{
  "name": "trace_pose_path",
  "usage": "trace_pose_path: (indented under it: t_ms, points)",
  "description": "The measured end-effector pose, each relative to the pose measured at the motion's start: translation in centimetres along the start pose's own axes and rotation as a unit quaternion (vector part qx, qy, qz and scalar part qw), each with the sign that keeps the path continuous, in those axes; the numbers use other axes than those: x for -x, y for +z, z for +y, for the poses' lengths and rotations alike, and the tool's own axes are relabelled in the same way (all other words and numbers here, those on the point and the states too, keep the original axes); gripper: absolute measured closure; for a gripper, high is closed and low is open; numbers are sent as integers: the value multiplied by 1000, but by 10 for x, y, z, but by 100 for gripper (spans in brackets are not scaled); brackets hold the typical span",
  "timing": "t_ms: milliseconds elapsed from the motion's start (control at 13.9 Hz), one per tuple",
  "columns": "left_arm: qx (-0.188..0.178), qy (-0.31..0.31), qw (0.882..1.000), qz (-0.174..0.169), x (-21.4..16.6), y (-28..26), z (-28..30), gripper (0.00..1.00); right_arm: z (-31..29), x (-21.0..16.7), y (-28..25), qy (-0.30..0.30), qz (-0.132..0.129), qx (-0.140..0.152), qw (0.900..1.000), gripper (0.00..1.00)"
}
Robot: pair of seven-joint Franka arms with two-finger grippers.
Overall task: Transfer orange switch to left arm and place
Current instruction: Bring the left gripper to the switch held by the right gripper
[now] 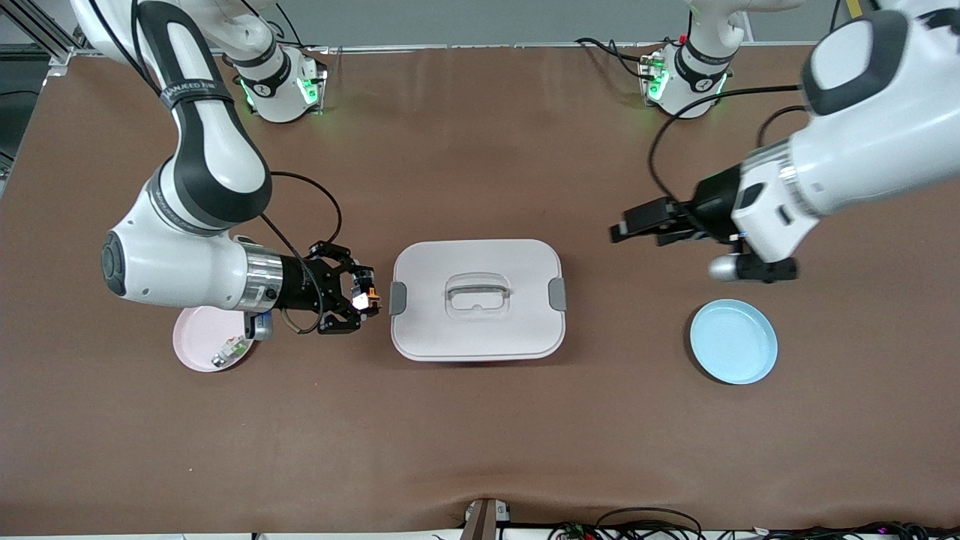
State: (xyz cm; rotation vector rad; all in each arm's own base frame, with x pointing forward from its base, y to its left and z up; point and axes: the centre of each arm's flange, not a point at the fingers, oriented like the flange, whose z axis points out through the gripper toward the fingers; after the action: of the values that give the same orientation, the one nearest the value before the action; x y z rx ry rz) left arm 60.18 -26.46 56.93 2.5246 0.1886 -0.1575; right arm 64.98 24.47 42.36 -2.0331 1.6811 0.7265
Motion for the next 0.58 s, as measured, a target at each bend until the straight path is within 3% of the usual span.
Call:
trace_pose_path:
  t_ms: [216,577]
  points:
    - [16,-14,1000,4,12,62,42,0,-1,-3,-1,1,4,-1,1000,27]
    - [62,-47,996,45,33,156,96,0,-1,-8,-3,4,8,-2,1000,27]
